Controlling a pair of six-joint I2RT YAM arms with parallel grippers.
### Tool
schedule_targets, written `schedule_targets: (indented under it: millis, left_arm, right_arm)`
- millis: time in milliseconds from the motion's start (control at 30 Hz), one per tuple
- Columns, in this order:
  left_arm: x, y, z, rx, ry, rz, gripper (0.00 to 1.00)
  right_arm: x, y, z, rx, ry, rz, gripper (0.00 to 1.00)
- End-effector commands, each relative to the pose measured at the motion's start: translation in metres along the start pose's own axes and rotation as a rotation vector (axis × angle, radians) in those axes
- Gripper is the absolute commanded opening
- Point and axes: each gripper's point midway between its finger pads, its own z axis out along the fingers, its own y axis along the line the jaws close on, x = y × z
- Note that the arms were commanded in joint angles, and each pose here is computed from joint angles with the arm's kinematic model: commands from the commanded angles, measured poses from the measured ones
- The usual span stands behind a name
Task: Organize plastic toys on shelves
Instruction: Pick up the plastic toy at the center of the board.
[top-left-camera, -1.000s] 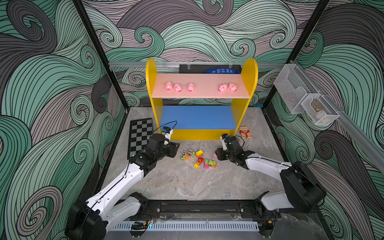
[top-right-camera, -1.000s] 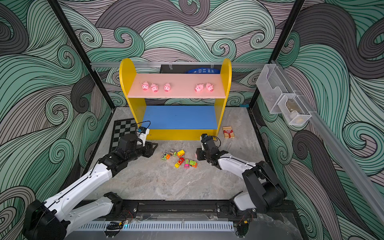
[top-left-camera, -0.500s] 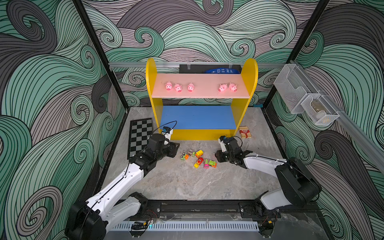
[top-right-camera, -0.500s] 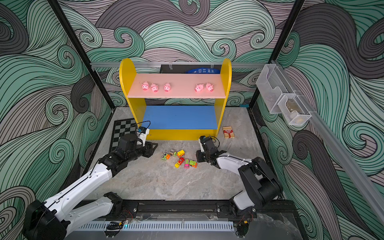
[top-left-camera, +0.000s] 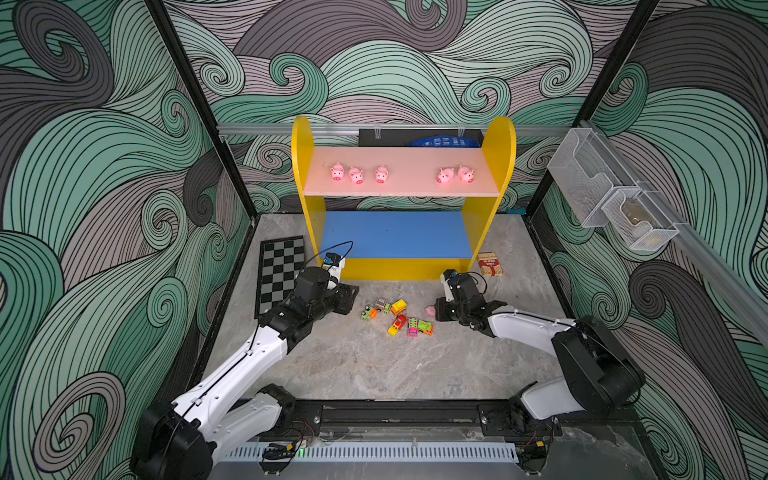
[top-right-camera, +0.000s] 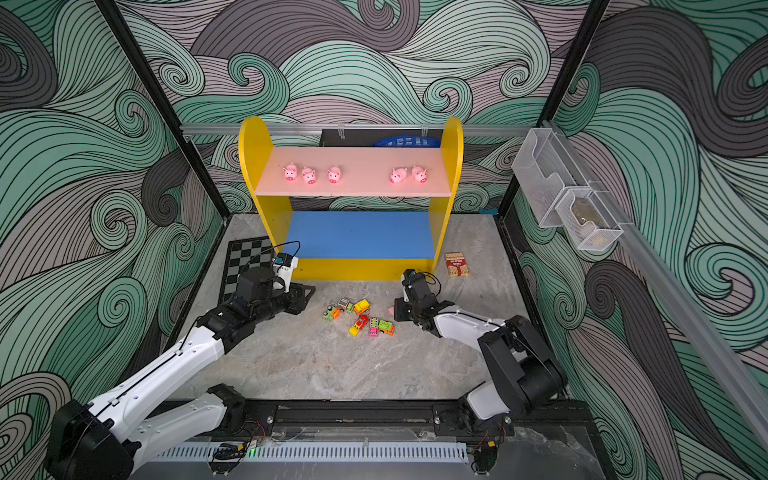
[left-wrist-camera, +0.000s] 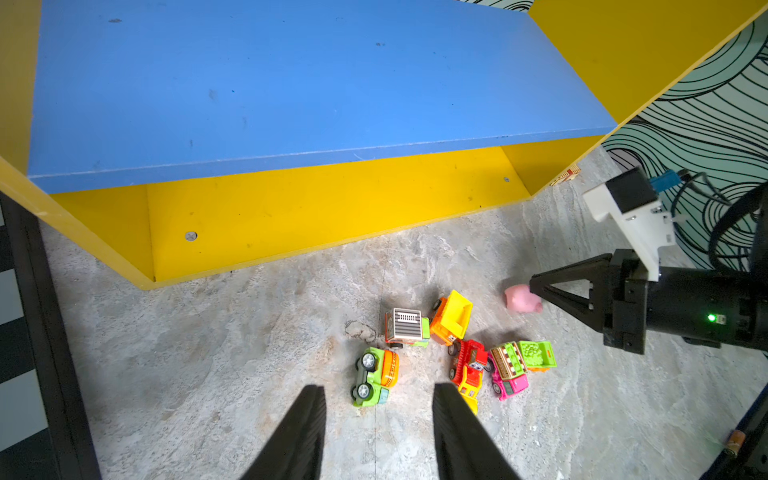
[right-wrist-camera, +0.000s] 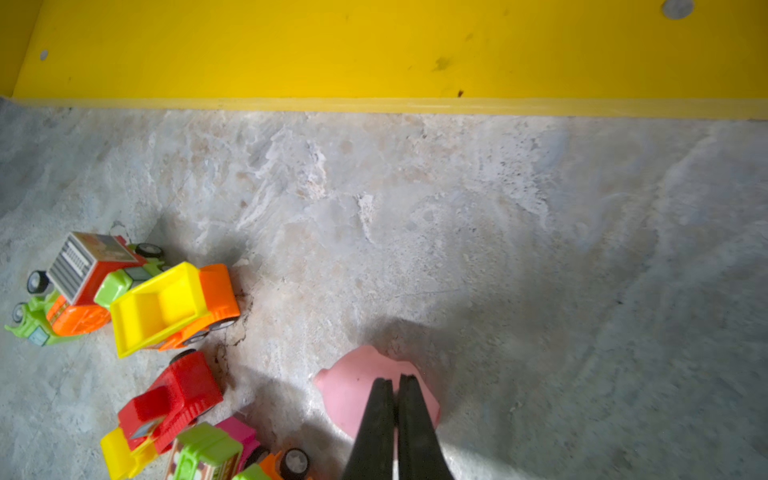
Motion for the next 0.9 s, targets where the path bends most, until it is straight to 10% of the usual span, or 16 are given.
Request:
schedule_targets:
  millis: [0, 200, 467, 867]
  left_arm:
    - [-0.001, 0.000, -0.001, 0.005, 0.004, 0.012, 0.47]
    - [-0.001, -0.001, -0.002, 0.010, 0.000, 0.013, 0.46]
    - [0.008, -0.038, 0.006, 0.226, 0.060, -0.010, 0.46]
    - [0.047, -0.146, 0.064, 0.491, 0.216, -0.145, 0.25]
  right_arm:
    - [-0.003, -0.012, -0.007, 0.058, -0.040, 0.077, 0.00]
    - [0.001, -0.025, -0.009, 0.100, -0.052, 0.113, 0.02]
    - [0.011, -0.016, -0.009, 0.034, -0.008, 0.037, 0.36]
    - [-0.010, -0.026, -0.021, 0.006, -0.059, 0.050, 0.39]
